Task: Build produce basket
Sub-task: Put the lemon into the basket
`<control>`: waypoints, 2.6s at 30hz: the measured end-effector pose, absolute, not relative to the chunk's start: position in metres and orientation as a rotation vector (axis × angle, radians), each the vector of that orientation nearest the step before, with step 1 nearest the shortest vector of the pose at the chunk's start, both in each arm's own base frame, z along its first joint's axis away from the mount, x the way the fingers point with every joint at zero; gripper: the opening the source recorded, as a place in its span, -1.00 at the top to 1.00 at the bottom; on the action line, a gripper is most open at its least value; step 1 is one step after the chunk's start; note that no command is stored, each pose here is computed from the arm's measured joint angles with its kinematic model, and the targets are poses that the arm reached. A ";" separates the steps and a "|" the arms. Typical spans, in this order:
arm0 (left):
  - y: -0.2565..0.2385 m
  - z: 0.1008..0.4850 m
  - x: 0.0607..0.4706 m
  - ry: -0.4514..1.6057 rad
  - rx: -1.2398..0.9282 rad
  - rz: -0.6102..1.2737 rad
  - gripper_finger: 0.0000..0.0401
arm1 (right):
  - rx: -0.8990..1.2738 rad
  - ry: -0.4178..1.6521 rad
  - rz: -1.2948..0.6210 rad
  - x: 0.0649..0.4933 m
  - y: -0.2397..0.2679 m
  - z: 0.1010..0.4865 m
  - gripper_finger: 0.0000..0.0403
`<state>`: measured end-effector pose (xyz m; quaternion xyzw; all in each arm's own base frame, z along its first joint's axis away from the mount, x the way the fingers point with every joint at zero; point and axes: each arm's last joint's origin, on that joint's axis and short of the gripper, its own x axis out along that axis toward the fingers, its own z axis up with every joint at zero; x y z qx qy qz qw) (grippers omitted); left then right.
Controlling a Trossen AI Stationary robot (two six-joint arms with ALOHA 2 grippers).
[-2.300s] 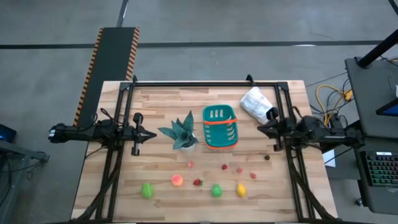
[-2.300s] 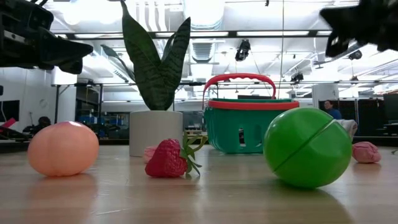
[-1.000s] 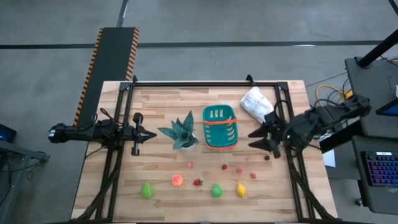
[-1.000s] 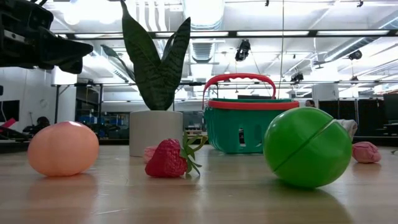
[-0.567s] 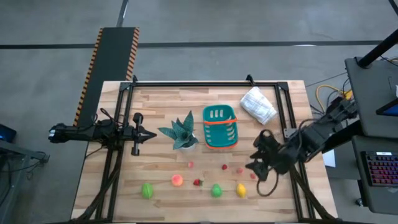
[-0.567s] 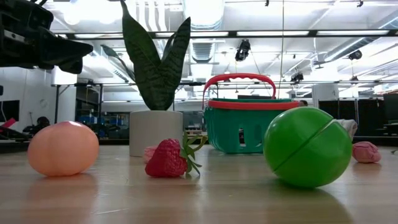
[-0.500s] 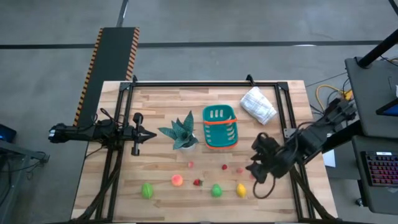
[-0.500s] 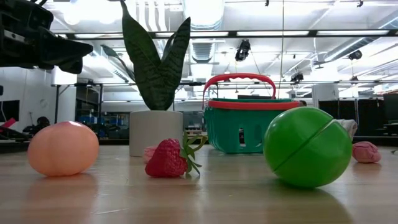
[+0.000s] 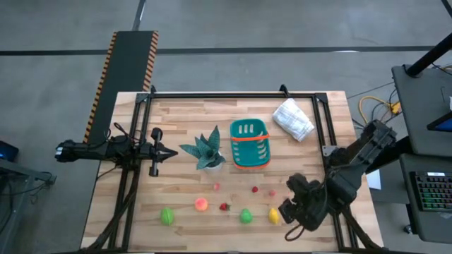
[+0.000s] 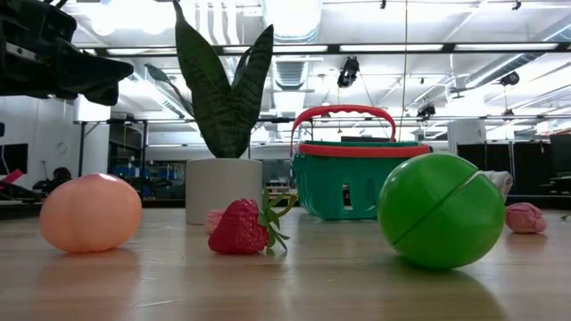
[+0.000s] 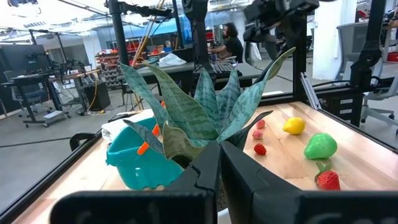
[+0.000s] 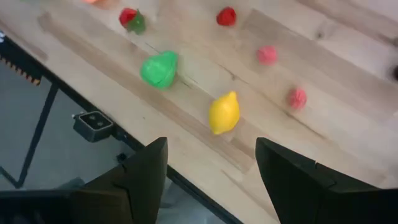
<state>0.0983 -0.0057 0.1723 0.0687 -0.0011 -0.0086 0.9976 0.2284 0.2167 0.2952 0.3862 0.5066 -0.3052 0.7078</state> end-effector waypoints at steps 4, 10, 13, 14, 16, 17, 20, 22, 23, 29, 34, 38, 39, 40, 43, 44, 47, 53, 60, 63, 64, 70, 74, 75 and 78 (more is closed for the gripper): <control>-0.006 0.172 0.098 -0.003 0.137 -0.017 1.00 | 0.848 1.139 -0.728 0.231 0.227 0.280 -0.17; -0.006 0.172 0.098 -0.003 0.137 -0.017 1.00 | 0.747 1.142 -0.797 0.245 0.245 0.240 -0.17; -0.006 0.172 0.098 -0.003 0.137 -0.017 1.00 | 0.716 1.151 -0.832 0.249 0.249 0.225 -0.17; -0.006 0.172 0.098 -0.003 0.137 -0.017 1.00 | 0.712 1.152 -0.841 0.250 0.250 0.221 -0.17; -0.006 0.172 0.098 -0.003 0.137 -0.017 1.00 | 0.701 1.155 -0.852 0.252 0.252 0.214 -0.17; -0.006 0.172 0.098 -0.003 0.137 -0.017 1.00 | 0.701 1.155 -0.858 0.253 0.253 0.211 -0.17; -0.006 0.172 0.098 -0.003 0.137 -0.017 1.00 | 0.711 1.146 -0.902 0.255 0.255 0.202 -0.17; -0.006 0.172 0.098 -0.003 0.137 -0.017 1.00 | 0.713 1.143 -0.925 0.256 0.256 0.196 -0.17; -0.006 0.172 0.098 -0.003 0.137 -0.017 1.00 | 0.717 1.140 -0.936 0.257 0.257 0.194 -0.17; -0.006 0.172 0.098 -0.003 0.137 -0.017 1.00 | 0.725 1.120 -1.002 0.259 0.259 0.179 -0.17; -0.006 0.173 0.098 -0.006 0.137 -0.017 1.00 | 0.700 1.100 -1.060 0.263 0.262 0.159 -0.17; -0.006 0.173 0.098 -0.007 0.137 -0.017 1.00 | 0.705 1.090 -1.088 0.265 0.264 0.146 -0.17; -0.006 0.173 0.098 -0.007 0.137 -0.016 1.00 | 0.713 1.087 -1.086 0.266 0.264 0.145 -0.17; -0.006 0.173 0.098 -0.007 0.137 -0.017 1.00 | 0.720 1.085 -1.085 0.266 0.265 0.145 -0.17; -0.006 0.173 0.098 -0.007 0.137 -0.017 1.00 | 0.740 1.066 -1.099 0.266 0.265 0.146 -0.17; -0.006 0.173 0.098 -0.007 0.137 -0.017 1.00 | 0.745 1.052 -1.100 0.267 0.265 0.146 -0.17; -0.006 0.173 0.098 -0.007 0.137 -0.017 1.00 | 0.758 1.037 -1.096 0.268 0.265 0.146 -0.17; -0.006 0.173 0.098 -0.007 0.137 -0.016 1.00 | 0.772 1.008 -1.069 0.271 0.267 0.144 -0.17; -0.006 0.173 0.098 -0.007 0.137 -0.017 1.00 | 0.787 1.030 -1.005 0.274 0.272 0.143 -0.31; -0.006 0.173 0.098 -0.007 0.137 -0.016 1.00 | 0.786 1.065 -1.004 0.273 0.272 0.143 -0.44; -0.006 0.173 0.098 -0.007 0.137 -0.017 1.00 | 0.783 1.079 -1.001 0.272 0.272 0.143 -0.47; -0.006 0.173 0.098 -0.006 0.137 -0.017 1.00 | 0.792 1.075 -1.020 0.272 0.272 0.143 -0.54; -0.006 0.173 0.098 -0.007 0.137 -0.017 1.00 | 0.800 1.069 -1.038 0.272 0.272 0.139 -0.50; -0.006 0.173 0.098 -0.007 0.137 -0.016 1.00 | 0.794 1.070 -1.044 0.272 0.272 0.136 -0.50; -0.006 0.173 0.098 -0.006 0.137 -0.017 1.00 | 0.761 1.083 -1.055 0.272 0.272 0.126 -0.48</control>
